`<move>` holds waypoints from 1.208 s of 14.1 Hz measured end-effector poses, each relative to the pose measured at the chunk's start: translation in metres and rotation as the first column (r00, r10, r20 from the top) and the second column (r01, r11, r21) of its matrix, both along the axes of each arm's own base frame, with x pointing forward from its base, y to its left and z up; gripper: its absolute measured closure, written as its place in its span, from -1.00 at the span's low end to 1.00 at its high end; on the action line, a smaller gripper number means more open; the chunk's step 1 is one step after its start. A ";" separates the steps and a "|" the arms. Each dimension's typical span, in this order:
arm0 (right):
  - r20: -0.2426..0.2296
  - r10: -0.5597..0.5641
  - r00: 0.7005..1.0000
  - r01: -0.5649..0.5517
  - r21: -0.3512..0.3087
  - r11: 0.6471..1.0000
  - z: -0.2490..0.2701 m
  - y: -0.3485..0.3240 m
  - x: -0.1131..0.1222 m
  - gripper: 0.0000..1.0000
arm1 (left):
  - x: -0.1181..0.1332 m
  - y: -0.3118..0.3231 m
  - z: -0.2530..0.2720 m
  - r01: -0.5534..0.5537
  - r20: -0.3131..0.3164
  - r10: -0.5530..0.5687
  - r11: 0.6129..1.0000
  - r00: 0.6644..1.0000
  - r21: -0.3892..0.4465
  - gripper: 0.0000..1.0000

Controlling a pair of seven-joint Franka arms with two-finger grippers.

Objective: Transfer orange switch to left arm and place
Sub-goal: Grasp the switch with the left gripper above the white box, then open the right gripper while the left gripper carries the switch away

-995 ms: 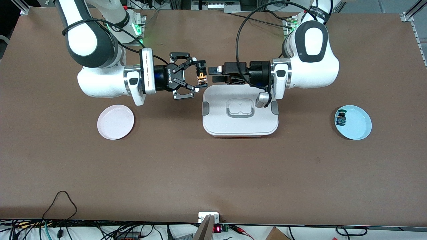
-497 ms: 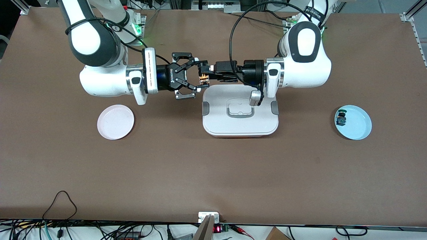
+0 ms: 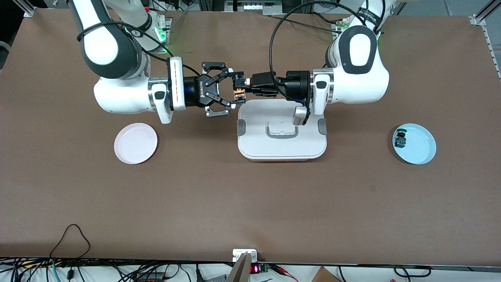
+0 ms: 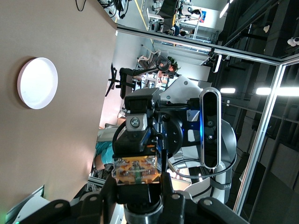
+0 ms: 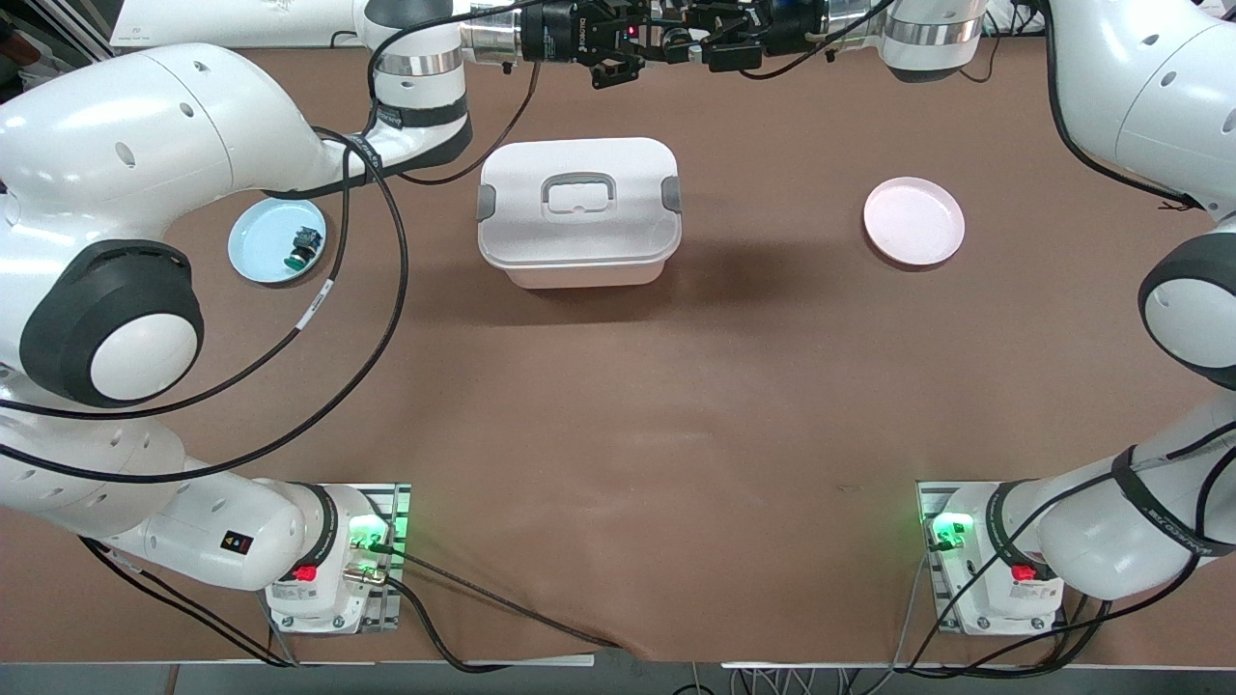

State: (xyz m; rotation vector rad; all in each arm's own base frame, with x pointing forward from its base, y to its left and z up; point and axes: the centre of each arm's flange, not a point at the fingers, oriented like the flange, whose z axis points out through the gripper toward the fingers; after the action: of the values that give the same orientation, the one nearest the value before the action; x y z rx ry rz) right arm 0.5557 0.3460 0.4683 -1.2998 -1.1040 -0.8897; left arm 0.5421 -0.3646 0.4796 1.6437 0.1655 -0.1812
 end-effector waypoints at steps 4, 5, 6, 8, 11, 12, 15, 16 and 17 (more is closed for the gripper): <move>-0.024 0.000 1.000 -0.001 -0.002 1.000 0.000 0.001 -0.001 -0.73 | 0.001 0.001 0.000 -0.002 0.000 0.002 1.000 1.000 0.000 0.17; -0.027 0.000 1.000 -0.001 -0.003 1.000 0.000 0.001 -0.001 -0.91 | 0.001 0.001 0.000 -0.002 0.000 0.002 1.000 1.000 0.000 0.17; -0.027 -0.002 1.000 0.002 -0.003 1.000 0.000 0.000 0.000 -1.00 | 0.001 0.001 0.000 -0.003 0.000 0.003 1.000 1.000 0.000 0.17; -0.025 -0.018 1.000 0.018 -0.006 1.000 0.001 -0.008 0.005 -1.00 | 0.002 0.003 0.000 -0.006 0.001 0.006 1.000 1.000 0.000 0.17; -0.026 -0.044 0.999 0.044 -0.006 0.999 0.001 -0.032 0.015 -1.00 | 0.008 0.014 -0.001 0.011 0.046 -0.014 0.998 0.999 0.068 0.17; -0.029 -0.046 0.999 0.046 -0.004 0.999 0.000 -0.042 0.018 -1.00 | 0.010 0.019 -0.002 0.027 0.077 -0.036 0.993 0.996 0.115 0.17; -0.026 -0.047 0.999 0.046 -0.039 0.998 -0.005 -0.087 0.028 -1.00 | 0.018 0.039 -0.005 0.076 0.182 -0.138 0.948 0.974 0.309 0.17; -0.041 -0.051 0.998 0.048 -0.058 0.997 -0.006 -0.105 0.033 -1.00 | 0.021 0.048 -0.007 0.095 0.209 -0.187 0.919 0.960 0.383 0.17; -0.082 -0.057 0.995 0.051 -0.078 0.996 -0.006 -0.124 0.037 -1.00 | 0.023 0.058 -0.011 0.120 0.227 -0.246 0.881 0.942 0.458 0.17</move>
State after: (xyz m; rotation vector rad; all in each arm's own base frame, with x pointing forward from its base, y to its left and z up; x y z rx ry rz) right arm 0.5924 0.2218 0.4624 -1.4227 -1.0492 -0.8318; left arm 0.5651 -0.3067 0.4691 2.1191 -0.1846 -0.0540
